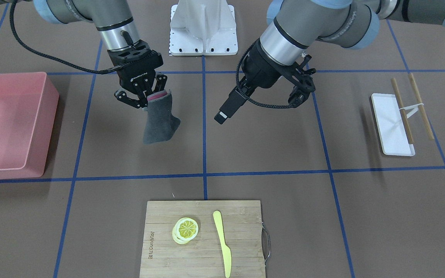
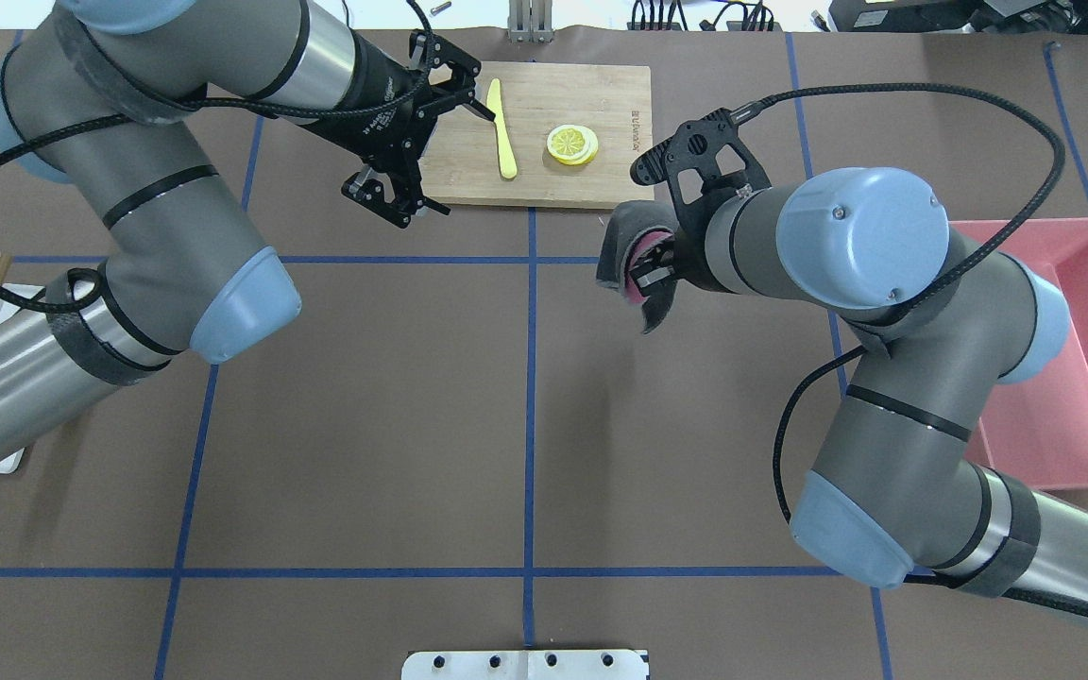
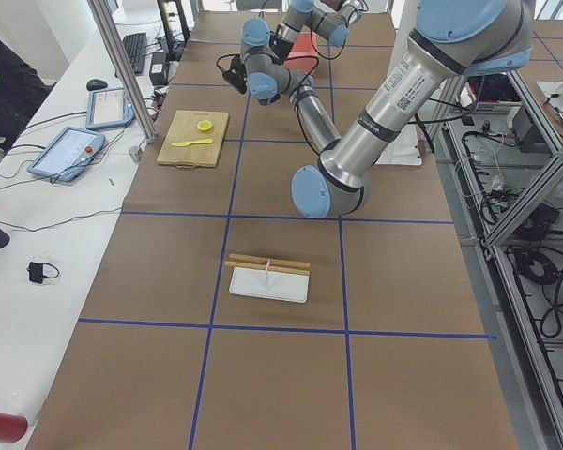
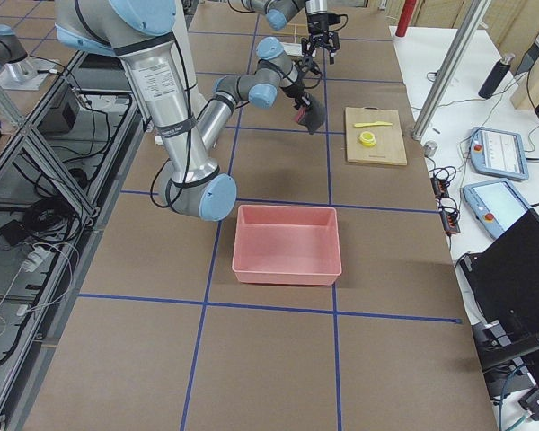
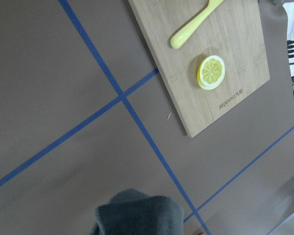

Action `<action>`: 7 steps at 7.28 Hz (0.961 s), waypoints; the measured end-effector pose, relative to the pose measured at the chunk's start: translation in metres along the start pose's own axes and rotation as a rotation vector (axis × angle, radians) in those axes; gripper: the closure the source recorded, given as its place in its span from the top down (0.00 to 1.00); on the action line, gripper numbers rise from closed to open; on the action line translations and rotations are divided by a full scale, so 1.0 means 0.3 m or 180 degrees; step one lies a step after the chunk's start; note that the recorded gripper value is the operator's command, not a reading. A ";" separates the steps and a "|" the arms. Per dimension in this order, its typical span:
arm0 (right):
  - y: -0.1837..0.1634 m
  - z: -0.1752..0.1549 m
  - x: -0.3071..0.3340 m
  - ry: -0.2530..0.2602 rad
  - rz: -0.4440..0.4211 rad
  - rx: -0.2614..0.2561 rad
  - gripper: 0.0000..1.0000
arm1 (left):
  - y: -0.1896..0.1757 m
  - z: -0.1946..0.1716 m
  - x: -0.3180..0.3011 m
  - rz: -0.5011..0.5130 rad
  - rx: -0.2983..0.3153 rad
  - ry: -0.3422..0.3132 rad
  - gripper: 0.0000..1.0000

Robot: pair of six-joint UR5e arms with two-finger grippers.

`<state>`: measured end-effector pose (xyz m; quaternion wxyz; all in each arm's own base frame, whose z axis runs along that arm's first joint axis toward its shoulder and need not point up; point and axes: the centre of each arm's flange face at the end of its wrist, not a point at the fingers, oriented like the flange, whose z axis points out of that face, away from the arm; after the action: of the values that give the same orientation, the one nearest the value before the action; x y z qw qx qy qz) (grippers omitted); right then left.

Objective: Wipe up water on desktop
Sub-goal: 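Lower the cloth onto the table with the right gripper while the left arm withdraws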

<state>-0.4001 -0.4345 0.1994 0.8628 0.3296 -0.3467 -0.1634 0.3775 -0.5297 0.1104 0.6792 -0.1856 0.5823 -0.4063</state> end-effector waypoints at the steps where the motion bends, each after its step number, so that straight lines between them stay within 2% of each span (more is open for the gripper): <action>1: 0.011 0.008 0.057 0.0207 -0.0129 -0.0190 0.00 | -0.051 -0.014 -0.006 0.0048 0.0061 0.0000 0.98; 4: 0.071 0.070 0.194 0.0899 -0.0777 -0.0753 0.00 | -0.161 -0.051 -0.032 0.0149 0.0173 -0.0016 0.98; 5: 0.090 0.090 0.220 0.1037 -0.1000 -0.0917 0.00 | -0.211 -0.079 -0.051 0.0180 0.0173 -0.0051 0.98; 7: 0.130 0.165 0.232 0.1134 -0.1241 -0.1162 0.00 | -0.287 -0.124 -0.071 0.0240 0.0158 -0.0110 0.98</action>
<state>-0.3836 -0.4642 0.2870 0.9072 0.2530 -0.0855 -0.3249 0.3138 -0.5570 0.1770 0.7084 -0.1536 0.5669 -0.3915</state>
